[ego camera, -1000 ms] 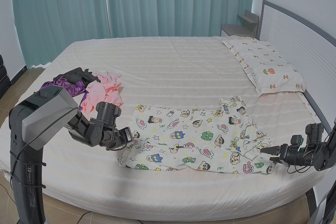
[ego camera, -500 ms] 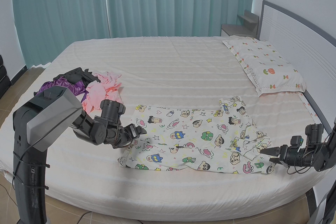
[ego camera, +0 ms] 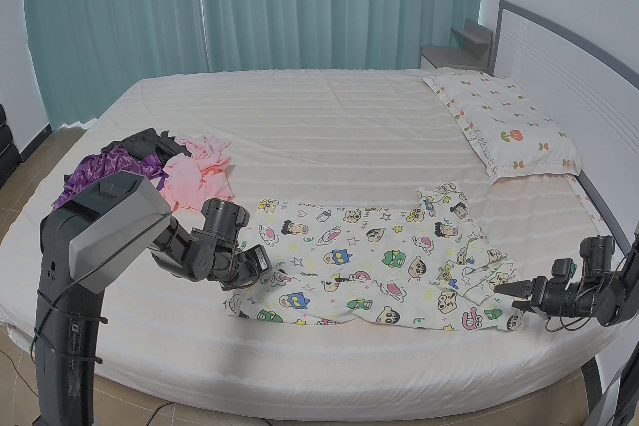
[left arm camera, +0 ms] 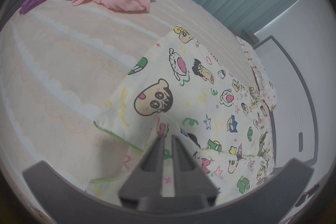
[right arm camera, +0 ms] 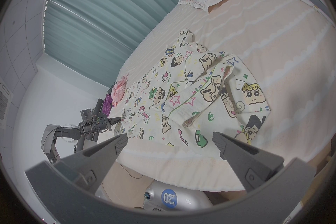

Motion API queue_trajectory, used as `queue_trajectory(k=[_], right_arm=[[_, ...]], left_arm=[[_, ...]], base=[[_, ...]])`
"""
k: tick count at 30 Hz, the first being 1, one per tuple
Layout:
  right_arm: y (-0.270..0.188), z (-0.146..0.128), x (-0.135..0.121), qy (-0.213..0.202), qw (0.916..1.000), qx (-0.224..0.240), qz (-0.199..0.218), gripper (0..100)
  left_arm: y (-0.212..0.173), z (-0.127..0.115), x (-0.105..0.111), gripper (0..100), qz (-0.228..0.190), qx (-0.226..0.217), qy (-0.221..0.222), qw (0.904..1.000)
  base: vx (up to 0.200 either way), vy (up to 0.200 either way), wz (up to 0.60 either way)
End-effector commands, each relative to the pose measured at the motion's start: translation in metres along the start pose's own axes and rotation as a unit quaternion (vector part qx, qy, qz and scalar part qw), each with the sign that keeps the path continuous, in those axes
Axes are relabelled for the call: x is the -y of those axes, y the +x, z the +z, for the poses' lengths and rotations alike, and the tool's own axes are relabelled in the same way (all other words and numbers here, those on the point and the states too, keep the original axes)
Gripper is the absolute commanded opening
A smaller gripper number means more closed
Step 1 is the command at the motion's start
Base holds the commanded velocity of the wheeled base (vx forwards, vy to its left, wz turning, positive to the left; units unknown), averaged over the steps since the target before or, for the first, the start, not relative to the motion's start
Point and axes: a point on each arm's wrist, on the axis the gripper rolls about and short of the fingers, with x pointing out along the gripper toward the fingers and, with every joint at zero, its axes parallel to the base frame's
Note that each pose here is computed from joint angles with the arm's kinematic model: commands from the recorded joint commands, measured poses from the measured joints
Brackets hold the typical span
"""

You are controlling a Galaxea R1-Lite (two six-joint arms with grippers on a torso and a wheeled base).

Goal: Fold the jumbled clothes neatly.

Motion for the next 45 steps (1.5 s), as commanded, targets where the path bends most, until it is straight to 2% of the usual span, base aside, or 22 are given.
queue_trajectory(k=[1,16,19,21,24,25,28,32,34,40,45], right_arm=[[0.000,-0.001,0.001,0.001,1.0000,-0.001,0.000,100],[-0.001,0.002,-0.001,-0.001,1.0000,0.007,0.001,100],[0.000,0.004,-0.002,-0.003,0.9999,0.014,0.004,100],[0.005,0.005,-0.006,0.003,0.9998,0.018,0.011,100],[0.010,0.009,-0.013,0.023,0.9993,0.025,0.014,100],[0.017,0.015,-0.020,0.040,0.9982,0.043,0.012,100],[0.040,0.013,-0.033,0.080,0.9944,0.068,-0.019,100],[0.061,0.000,-0.028,0.080,0.9889,0.095,-0.081,100],[0.067,-0.005,-0.023,0.082,0.9866,0.100,-0.099,100],[0.074,-0.010,-0.020,0.078,0.9818,0.117,-0.127,100],[0.076,-0.012,-0.021,0.073,0.9825,0.122,-0.120,100]], left_arm=[[0.001,-0.002,-0.003,0,0.007,-0.005,0.000,1.0000],[-0.021,0.009,-0.014,0,0.046,0.016,-0.010,0.9988],[-0.032,0.011,-0.016,0,0.041,0.018,-0.018,0.9988],[-0.055,0.013,-0.019,0,0.036,0.022,-0.030,0.9987],[-0.078,0.013,-0.020,0,0.014,0.022,-0.053,0.9983],[-0.095,0.011,-0.019,0,-0.011,0.022,-0.077,0.9967],[-0.119,0.004,-0.018,0,-0.035,0.032,-0.127,0.9908],[-0.140,-0.014,-0.022,0,-0.051,0.041,-0.164,0.9843],[-0.151,-0.023,-0.026,0,-0.062,0.048,-0.179,0.9808],[-0.159,-0.044,-0.037,0,-0.078,0.053,-0.216,0.9718],[-0.159,-0.058,-0.041,0,-0.091,0.057,-0.225,0.9684]], base=[[0.000,0.000,0.00],[0.000,0.000,0.00],[0.000,0.000,0.00],[0.000,0.000,0.00],[0.000,0.000,0.00],[0.000,0.000,0.00],[0.000,0.000,0.00],[0.000,0.000,0.00],[0.000,0.000,0.00],[0.000,0.000,0.00],[0.000,0.000,0.00]])
